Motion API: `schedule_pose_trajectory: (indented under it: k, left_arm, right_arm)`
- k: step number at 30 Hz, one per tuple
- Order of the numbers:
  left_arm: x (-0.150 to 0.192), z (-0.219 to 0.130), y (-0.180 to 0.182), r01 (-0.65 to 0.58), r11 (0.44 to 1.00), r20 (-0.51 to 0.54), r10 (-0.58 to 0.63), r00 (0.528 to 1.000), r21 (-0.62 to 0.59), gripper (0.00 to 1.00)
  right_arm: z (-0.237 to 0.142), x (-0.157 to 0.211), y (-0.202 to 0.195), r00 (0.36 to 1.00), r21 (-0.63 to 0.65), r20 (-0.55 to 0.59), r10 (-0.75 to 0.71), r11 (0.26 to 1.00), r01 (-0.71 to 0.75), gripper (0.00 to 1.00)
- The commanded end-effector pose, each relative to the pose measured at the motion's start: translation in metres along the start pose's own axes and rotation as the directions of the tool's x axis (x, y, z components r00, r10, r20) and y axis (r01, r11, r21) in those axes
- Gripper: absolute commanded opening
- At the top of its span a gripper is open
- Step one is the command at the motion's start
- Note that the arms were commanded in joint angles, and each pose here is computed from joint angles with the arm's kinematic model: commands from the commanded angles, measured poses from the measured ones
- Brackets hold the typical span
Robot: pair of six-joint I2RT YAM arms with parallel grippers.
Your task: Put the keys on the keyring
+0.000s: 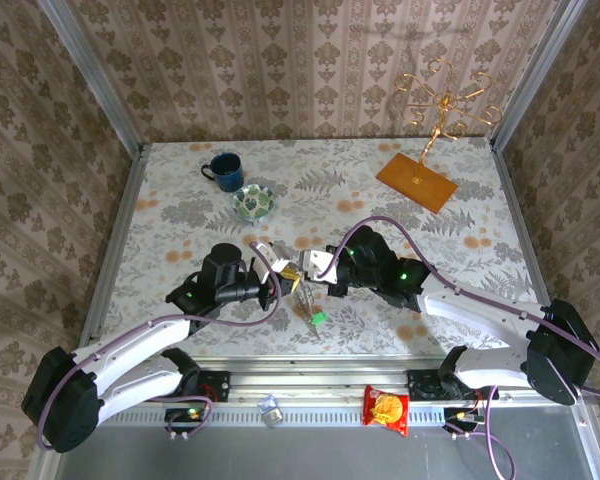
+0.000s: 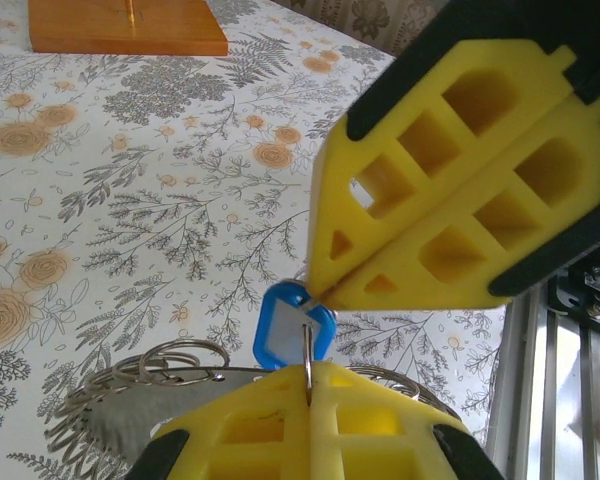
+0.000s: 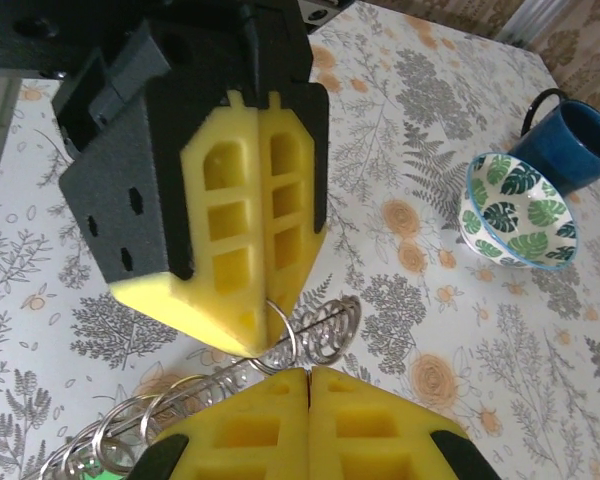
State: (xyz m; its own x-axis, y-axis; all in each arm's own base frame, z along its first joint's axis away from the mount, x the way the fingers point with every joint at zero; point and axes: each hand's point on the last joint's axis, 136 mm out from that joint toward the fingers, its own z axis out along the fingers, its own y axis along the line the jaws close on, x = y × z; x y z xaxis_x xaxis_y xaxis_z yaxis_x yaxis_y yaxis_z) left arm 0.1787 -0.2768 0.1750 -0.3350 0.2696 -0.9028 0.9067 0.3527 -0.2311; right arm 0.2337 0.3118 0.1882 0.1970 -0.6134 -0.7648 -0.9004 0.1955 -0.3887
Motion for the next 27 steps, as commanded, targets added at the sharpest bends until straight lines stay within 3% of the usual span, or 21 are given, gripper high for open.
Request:
schedule_pose_trajectory:
  k: [1,27]
  left_arm:
    - [-0.02,-0.001,-0.007,-0.016,0.999,0.051,0.014,0.999,0.029,0.0]
    - [-0.021,0.0,-0.006,-0.015,1.0,0.052,0.013,0.999,0.026,0.0]
  right_arm:
    - [-0.004,-0.004,-0.006,0.999,0.046,0.006,-0.039,0.998,0.039,0.0]
    - [-0.001,-0.01,0.012,0.998,-0.038,0.031,-0.057,0.998,0.058,0.0]
